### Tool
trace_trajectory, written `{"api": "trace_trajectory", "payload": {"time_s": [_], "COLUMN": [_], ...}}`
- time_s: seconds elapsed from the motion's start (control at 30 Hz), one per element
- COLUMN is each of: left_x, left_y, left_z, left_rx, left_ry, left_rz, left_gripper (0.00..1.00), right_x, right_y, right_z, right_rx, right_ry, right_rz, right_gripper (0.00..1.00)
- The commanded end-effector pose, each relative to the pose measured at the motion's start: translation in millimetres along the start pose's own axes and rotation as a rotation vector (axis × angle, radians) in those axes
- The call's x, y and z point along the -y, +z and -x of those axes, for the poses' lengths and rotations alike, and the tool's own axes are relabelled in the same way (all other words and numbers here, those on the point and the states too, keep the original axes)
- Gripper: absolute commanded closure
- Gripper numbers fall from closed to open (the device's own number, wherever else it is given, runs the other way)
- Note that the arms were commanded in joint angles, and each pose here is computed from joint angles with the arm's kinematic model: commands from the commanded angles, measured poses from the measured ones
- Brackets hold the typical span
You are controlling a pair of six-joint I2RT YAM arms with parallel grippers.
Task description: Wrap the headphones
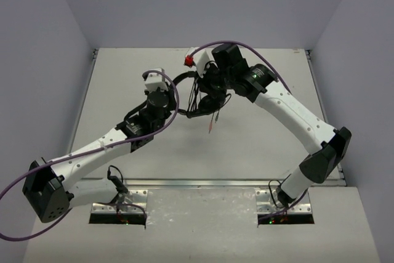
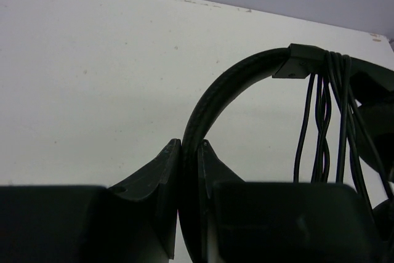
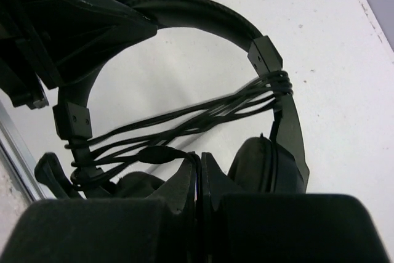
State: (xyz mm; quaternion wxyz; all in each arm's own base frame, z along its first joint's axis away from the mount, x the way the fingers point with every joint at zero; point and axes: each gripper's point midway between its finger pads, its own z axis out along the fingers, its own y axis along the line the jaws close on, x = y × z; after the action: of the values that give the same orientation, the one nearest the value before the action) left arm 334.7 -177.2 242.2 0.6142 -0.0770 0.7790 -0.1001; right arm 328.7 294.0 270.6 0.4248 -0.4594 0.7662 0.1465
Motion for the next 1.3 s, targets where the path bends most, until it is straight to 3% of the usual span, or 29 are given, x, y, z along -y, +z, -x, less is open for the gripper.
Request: {"api": "trace_trajectory", "payload": {"time_s": [0.0, 0.23, 0.37, 0.47, 0.7, 0.83, 0.93, 1.03, 1.13, 1.27], "left_x": [3, 12, 16, 19, 27, 30, 28, 28, 25, 22], "left_y": [-12, -16, -10, -10, -18, -26, -28, -28, -28, -30], "left_z": [-14, -53, -97, -112, -96, -83, -84, -86, -82, -76], "left_rx": [-0.025, -0.125, -0.280, -0.327, -0.300, -0.269, -0.271, -0.274, -0.264, -0.261], "left_ry": [0.076, 0.168, 0.247, 0.257, 0.230, 0.203, 0.207, 0.207, 0.200, 0.194], "left_rz": [-0.078, -0.164, -0.173, -0.195, -0.229, -0.253, -0.250, -0.254, -0.236, -0.213], "left_gripper": [1.00, 1.00, 1.00, 1.00, 1.00, 1.00, 1.00, 1.00, 1.00, 1.00], "right_x": [63, 98, 94, 92, 81, 88, 95, 97, 94, 106], "right_y": [-40, -43, -22, -3, 29, 39, 38, 40, 44, 40], "right_z": [44, 43, 24, 16, -2, -16, -19, -25, -40, -58], "right_rx": [0.077, 0.047, 0.011, 0.009, 0.025, -0.006, 0.004, 0.000, -0.015, 0.003], "right_ry": [-0.157, -0.291, -0.287, -0.255, -0.194, -0.151, -0.103, -0.066, -0.034, 0.019], "right_rz": [-0.234, -0.417, -0.392, -0.381, -0.324, -0.340, -0.352, -0.330, -0.292, -0.314], "right_gripper": [0.99, 0.98, 0.91, 0.91, 0.85, 0.67, 0.64, 0.71, 0.97, 0.99]}}
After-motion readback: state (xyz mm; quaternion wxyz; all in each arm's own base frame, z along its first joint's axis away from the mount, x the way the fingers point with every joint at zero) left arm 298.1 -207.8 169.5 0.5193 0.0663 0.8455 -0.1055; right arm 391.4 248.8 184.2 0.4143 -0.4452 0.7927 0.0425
